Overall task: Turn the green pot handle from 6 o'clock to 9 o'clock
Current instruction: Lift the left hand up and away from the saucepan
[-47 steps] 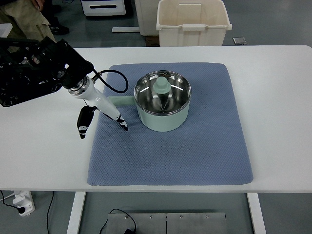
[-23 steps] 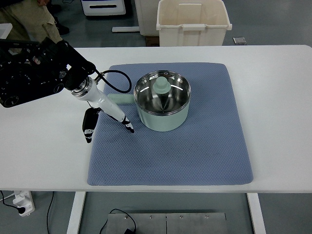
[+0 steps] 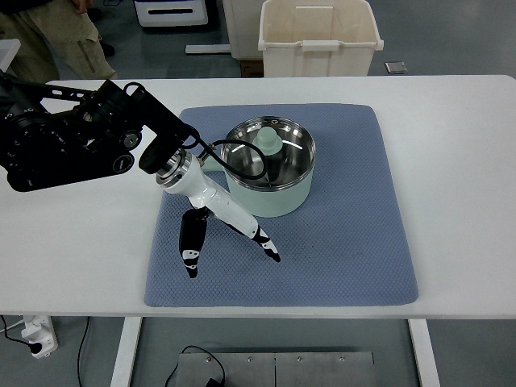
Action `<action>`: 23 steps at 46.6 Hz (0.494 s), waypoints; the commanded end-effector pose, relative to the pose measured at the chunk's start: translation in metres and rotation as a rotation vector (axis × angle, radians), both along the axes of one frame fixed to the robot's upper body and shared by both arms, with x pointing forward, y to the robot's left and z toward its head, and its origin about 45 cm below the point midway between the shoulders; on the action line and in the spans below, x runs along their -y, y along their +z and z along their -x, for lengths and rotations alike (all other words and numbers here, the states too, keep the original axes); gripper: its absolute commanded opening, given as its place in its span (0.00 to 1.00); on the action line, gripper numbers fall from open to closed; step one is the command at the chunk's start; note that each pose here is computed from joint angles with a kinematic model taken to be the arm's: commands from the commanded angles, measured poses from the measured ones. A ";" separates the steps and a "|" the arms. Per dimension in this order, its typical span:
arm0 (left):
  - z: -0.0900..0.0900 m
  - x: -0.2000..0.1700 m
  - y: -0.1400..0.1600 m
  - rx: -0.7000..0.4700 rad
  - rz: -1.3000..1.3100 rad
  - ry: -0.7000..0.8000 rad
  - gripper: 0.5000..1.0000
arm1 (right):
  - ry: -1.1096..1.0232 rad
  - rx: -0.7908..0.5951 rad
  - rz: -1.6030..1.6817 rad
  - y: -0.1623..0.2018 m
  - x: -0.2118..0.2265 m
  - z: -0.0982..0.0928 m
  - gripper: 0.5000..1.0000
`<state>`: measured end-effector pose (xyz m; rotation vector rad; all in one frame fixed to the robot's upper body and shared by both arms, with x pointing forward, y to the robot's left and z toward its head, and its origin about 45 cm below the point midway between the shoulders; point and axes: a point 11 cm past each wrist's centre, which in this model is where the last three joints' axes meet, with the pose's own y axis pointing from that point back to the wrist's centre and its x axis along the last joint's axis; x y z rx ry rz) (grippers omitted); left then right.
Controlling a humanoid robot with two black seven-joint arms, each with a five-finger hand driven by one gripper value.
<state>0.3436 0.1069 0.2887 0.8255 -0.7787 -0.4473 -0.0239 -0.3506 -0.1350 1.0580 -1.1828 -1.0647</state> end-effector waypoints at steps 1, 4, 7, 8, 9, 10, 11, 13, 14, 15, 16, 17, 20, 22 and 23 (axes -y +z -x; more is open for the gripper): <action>0.002 0.011 0.006 -0.034 0.057 0.018 1.00 | 0.001 0.000 0.000 0.000 0.000 0.000 1.00; 0.004 0.019 0.014 -0.070 0.121 0.041 1.00 | -0.001 0.000 0.000 0.000 0.000 0.000 1.00; 0.005 0.031 0.022 -0.105 0.189 0.061 1.00 | 0.001 0.000 0.000 0.000 0.000 0.000 1.00; 0.005 0.036 0.026 -0.118 0.215 0.065 1.00 | 0.001 0.000 0.000 0.000 0.000 0.000 1.00; 0.006 0.041 0.031 -0.131 0.241 0.068 1.00 | 0.001 0.000 0.000 0.000 0.000 0.000 1.00; 0.006 0.046 0.036 -0.147 0.272 0.075 1.00 | -0.001 0.000 0.000 0.000 0.000 0.000 1.00; 0.006 0.049 0.039 -0.164 0.299 0.088 1.00 | -0.001 0.000 0.000 0.000 0.000 0.000 1.00; 0.006 0.055 0.048 -0.202 0.358 0.110 1.00 | 0.001 0.000 0.000 0.000 0.000 0.000 1.00; 0.005 0.058 0.053 -0.222 0.391 0.122 1.00 | 0.001 0.000 0.000 0.000 0.000 0.000 1.00; 0.004 0.062 0.058 -0.241 0.419 0.133 1.00 | 0.000 0.000 0.001 0.000 0.000 0.000 1.00; 0.003 0.065 0.064 -0.260 0.452 0.147 1.00 | 0.001 0.000 0.000 0.000 0.000 0.000 1.00; 0.001 0.067 0.068 -0.282 0.483 0.165 1.00 | 0.001 0.000 0.000 0.000 0.000 0.000 1.00; -0.013 0.068 0.083 -0.334 0.580 0.246 1.00 | 0.001 0.000 0.000 0.000 0.000 0.000 1.00; -0.025 0.067 0.090 -0.368 0.638 0.305 1.00 | -0.001 0.000 0.000 0.000 0.000 0.000 1.00; -0.030 0.066 0.091 -0.384 0.663 0.334 1.00 | 0.001 0.000 0.000 0.000 0.000 0.000 1.00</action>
